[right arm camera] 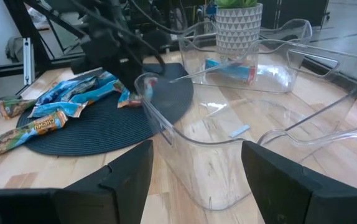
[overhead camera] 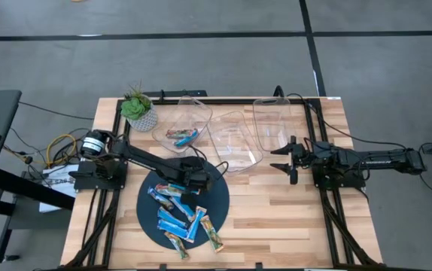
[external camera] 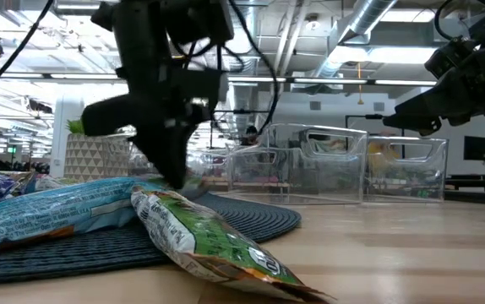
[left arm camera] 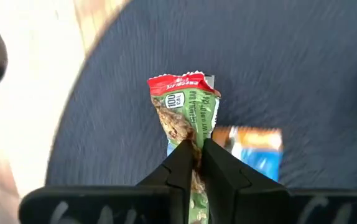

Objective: Pick and place Granola Bars by type
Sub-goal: Put the red granola bar into the left transparent bin

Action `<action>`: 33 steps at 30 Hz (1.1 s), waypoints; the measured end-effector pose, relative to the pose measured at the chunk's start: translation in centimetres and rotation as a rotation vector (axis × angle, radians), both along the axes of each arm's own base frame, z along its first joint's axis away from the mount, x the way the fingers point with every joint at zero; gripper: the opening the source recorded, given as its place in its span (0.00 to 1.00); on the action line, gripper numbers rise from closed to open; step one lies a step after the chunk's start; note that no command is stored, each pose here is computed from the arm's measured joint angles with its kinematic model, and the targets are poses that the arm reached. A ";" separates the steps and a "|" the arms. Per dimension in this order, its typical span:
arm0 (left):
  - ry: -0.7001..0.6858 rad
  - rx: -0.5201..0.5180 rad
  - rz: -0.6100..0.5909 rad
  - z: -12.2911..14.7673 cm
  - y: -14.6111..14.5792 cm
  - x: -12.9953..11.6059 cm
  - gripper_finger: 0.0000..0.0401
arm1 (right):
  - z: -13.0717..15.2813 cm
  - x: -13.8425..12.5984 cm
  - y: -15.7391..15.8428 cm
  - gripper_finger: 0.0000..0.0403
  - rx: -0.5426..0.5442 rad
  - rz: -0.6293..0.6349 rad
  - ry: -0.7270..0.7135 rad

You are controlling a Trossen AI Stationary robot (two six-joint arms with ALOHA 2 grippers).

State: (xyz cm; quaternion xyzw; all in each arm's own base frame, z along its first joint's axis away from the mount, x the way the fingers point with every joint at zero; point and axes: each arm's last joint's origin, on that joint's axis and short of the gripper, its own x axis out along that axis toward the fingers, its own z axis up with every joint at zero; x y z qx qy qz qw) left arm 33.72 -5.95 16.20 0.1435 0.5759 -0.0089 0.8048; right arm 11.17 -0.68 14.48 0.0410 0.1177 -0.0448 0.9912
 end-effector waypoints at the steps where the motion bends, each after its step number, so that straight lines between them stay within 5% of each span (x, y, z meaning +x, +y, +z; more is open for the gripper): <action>1: -0.027 -0.004 -0.010 0.3 -0.2 0.1 0.06 | 0.0 0.0 0.0 0.59 0.000 0.000 0.000; 16: -0.561 0.026 -0.048 9.4 0.6 0.5 0.07 | 0.0 0.0 0.0 0.59 0.000 0.000 0.000; 33: -0.549 0.177 0.038 10.6 2.4 -0.6 0.01 | 0.0 0.0 0.0 0.59 0.000 0.000 0.000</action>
